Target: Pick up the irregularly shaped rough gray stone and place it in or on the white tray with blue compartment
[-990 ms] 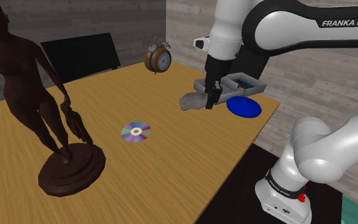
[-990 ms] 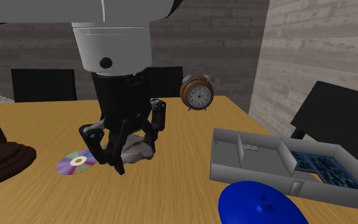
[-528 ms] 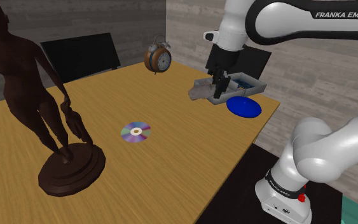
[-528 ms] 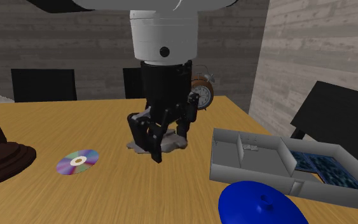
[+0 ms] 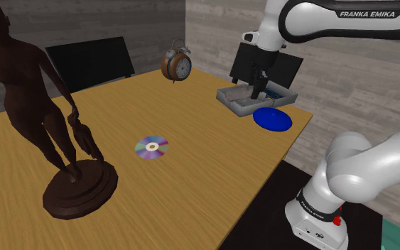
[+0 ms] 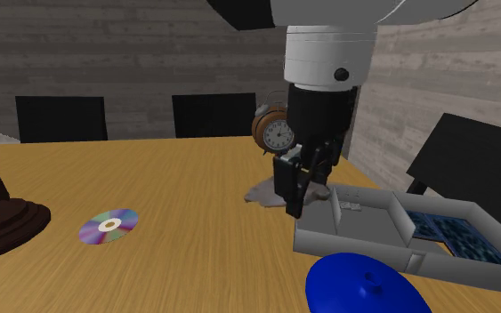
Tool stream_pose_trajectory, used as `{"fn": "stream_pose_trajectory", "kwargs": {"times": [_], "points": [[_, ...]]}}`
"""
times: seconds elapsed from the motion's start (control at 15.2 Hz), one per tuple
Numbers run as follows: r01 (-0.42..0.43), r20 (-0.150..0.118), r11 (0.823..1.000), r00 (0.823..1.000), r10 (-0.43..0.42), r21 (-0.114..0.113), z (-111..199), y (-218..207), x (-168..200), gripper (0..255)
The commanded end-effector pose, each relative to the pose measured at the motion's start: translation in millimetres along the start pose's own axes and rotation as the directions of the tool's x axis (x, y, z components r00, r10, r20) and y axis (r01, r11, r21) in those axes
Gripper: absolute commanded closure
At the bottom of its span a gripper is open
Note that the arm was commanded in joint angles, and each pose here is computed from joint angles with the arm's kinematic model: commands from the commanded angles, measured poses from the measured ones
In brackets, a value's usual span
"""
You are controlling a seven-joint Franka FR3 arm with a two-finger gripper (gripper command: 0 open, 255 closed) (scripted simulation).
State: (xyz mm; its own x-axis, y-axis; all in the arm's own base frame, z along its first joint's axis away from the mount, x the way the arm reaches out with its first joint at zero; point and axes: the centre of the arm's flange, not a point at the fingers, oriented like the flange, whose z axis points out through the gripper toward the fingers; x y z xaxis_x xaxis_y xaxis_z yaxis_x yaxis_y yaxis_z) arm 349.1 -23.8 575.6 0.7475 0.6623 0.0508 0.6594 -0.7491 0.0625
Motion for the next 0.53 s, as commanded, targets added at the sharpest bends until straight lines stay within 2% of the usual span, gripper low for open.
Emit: {"fn": "stream_pose_trajectory", "kwargs": {"times": [0.0,0.46], "points": [[0.001,0.001,1.000,1.000,-0.001,0.000,-0.3,22.9,-18.6,255],[0.001,0.001,1.000,1.000,-0.001,0.000,1.4,98.9,-71.1,255]]}}
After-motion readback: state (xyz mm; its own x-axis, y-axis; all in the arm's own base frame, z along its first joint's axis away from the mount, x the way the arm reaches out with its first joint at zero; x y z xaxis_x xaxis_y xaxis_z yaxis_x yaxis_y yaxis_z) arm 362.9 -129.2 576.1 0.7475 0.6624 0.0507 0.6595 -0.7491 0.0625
